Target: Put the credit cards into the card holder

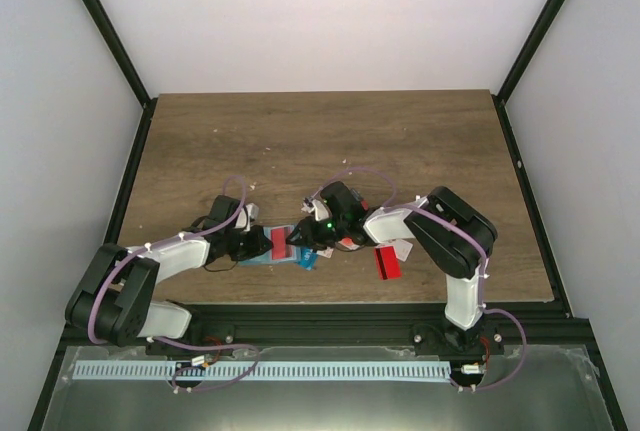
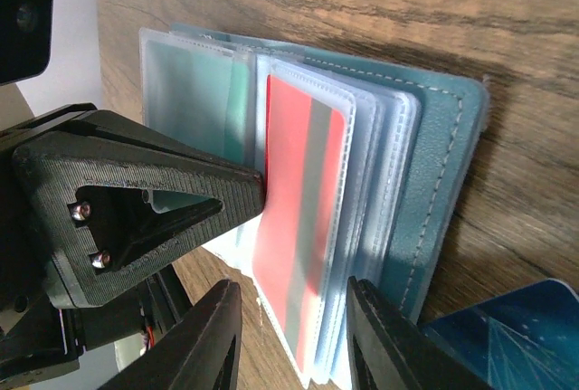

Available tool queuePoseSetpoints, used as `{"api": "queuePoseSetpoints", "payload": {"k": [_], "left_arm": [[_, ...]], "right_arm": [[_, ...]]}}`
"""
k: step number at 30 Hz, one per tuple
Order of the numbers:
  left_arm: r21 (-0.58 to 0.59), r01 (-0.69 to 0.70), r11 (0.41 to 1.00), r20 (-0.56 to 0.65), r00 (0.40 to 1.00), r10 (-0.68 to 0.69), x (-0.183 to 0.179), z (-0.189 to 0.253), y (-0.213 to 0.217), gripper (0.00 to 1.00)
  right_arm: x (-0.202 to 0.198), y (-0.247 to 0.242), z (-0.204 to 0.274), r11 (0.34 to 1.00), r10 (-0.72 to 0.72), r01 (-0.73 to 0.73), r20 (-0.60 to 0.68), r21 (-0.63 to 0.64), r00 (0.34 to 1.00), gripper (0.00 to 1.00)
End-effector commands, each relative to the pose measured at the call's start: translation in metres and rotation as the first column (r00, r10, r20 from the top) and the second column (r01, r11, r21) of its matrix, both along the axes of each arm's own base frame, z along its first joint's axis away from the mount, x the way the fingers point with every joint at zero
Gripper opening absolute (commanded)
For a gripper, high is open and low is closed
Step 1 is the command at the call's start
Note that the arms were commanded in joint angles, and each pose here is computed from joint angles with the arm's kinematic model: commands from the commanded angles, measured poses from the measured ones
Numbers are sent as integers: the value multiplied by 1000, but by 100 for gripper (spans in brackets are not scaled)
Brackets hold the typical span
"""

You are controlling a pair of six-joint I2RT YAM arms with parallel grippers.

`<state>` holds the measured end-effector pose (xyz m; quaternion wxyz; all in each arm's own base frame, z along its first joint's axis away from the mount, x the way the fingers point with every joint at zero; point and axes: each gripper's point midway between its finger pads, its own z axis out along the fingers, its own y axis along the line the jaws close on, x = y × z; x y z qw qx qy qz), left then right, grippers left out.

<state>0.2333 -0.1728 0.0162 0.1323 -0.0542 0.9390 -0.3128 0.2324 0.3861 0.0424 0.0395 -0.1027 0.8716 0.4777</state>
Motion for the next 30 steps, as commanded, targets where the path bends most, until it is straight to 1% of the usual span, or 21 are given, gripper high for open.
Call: {"api": "queuePoseSetpoints", "payload": {"k": [1,9,16,20,25,30], "left_arm": [[86,-6,996,-89,996,14,-22,-28,15,4],[86,-5,996,-92,996,13,-22,-29,15,4],[88,-7,996,-93,996,15,-23,-30,15,4],[87,-7,996,-92,996,15,-22,-29,15,4],[88,-6,996,-91,996,14,-22,-29,15,4],[84,-9,996,-85,996,16,-20,-26,14,4]], "right_arm": [[1,1,-2,1000,4,-4,11,-8,1000,34],[-3,13,7,999,47,-48,32,22,998,35],[-6,21,11,997,69,-70,49,20,996,35],[-5,22,10,998,68,-68,55,-2,996,34],[0,15,9,998,39,-34,76,-62,996,34],[-1,18,18,997,49,-44,97,-59,994,34]]}}
